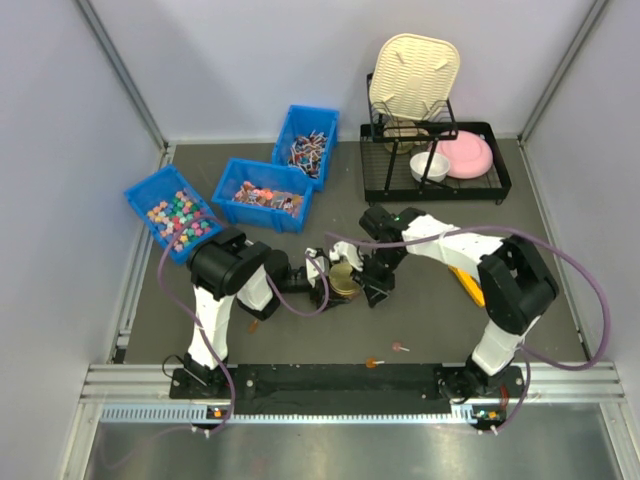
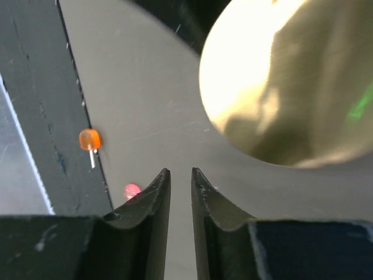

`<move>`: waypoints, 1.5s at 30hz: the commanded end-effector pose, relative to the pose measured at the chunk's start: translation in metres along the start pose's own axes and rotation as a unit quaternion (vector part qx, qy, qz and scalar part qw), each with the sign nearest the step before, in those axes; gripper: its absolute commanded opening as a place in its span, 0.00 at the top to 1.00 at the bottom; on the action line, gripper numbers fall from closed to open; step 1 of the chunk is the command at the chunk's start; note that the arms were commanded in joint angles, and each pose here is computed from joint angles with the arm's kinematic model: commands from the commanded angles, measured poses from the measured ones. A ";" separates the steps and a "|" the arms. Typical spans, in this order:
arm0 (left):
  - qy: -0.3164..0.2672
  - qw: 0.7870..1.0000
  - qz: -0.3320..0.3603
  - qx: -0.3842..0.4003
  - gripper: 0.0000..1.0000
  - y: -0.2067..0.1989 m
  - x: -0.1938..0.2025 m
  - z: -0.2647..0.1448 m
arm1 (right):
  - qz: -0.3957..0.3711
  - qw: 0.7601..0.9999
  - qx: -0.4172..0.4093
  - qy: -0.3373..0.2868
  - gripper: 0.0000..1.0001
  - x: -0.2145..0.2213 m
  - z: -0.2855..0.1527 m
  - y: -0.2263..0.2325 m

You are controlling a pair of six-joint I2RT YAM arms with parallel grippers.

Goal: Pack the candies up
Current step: Screw the bottle lid onto the packing bottle.

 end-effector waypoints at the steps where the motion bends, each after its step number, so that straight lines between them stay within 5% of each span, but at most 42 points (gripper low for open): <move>1: -0.057 0.996 0.056 -0.039 0.33 0.014 -0.019 0.000 | -0.044 0.994 0.065 -0.081 0.76 -0.043 -0.051 -0.008; 6: -0.057 0.996 0.056 -0.039 0.33 0.014 -0.018 0.000 | -0.043 0.991 0.062 -0.109 0.51 -0.063 -0.057 -0.019; 12: -0.057 0.996 0.057 -0.038 0.33 0.013 -0.018 0.000 | -0.026 0.988 0.048 -0.143 0.45 -0.090 -0.046 -0.042; 21: -0.056 0.996 0.055 -0.038 0.33 0.013 -0.018 0.000 | -0.018 0.987 0.041 -0.153 0.47 -0.108 -0.037 -0.069; 34: -0.057 0.996 0.053 -0.040 0.33 0.014 -0.018 0.000 | 0.008 0.990 0.017 -0.141 0.64 -0.077 -0.024 -0.077; 41: -0.057 0.996 0.053 -0.039 0.33 0.014 -0.017 0.001 | 0.016 0.992 0.014 -0.127 0.64 -0.062 -0.017 -0.077; 45: -0.056 0.996 0.052 -0.040 0.34 0.014 -0.017 0.000 | 0.020 0.992 0.016 -0.126 0.76 -0.060 -0.017 -0.079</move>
Point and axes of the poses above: each gripper's point midway between its finger pads, its own z axis out along the fingers, its own y axis along the line the jaws close on, x = y × z, the point moved 7 cm from there along -z, back along the fingers, and after that the axes turned 5 degrees about -z, right-handed, at the moved point
